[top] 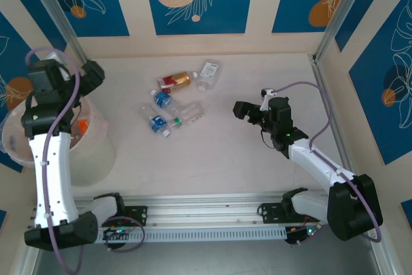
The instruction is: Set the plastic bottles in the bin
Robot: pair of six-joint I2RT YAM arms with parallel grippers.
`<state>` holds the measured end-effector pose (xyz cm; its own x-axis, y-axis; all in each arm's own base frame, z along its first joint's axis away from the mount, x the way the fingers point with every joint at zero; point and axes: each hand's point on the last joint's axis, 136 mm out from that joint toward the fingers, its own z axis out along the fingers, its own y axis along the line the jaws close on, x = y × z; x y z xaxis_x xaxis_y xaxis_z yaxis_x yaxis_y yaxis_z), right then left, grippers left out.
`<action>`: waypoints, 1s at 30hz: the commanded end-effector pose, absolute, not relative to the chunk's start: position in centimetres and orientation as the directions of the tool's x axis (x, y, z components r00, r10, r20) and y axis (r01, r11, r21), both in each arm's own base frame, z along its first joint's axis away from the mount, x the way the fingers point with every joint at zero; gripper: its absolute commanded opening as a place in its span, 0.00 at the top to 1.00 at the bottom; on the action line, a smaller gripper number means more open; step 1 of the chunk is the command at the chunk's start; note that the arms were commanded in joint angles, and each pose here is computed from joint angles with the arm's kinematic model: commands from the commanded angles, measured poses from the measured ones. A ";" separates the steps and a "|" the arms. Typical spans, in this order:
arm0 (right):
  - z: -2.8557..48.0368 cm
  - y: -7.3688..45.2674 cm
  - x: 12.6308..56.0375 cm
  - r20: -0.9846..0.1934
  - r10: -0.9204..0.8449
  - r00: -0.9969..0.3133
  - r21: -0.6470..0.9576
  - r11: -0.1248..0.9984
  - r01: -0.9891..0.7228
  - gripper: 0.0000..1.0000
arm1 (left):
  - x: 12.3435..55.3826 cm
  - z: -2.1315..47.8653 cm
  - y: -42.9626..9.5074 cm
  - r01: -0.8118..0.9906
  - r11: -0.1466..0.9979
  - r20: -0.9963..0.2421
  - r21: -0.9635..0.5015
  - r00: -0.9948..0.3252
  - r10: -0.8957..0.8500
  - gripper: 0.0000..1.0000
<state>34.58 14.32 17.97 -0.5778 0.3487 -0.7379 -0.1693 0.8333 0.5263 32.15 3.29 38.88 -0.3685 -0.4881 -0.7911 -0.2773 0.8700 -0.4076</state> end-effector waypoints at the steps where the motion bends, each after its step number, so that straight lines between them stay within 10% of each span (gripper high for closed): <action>1: 19.2 14.8 34.7 -0.752 0.334 -0.568 0.520 0.830 -0.200 0.00 | 33.1 40.3 1.1 -0.237 0.913 -0.847 -0.332 -0.351 -0.399 0.00; 14: 20.3 14.8 33.3 -0.780 0.309 -0.544 0.504 0.826 -0.252 0.00 | 37.7 33.9 -13.7 -0.039 0.987 -0.868 -0.155 -0.472 -0.155 0.00; 30: 20.5 13.3 32.1 -0.796 0.301 -0.526 0.467 0.858 -0.215 0.00 | 40.3 16.9 -12.3 -0.199 0.928 -0.658 -0.314 -0.659 -0.364 0.00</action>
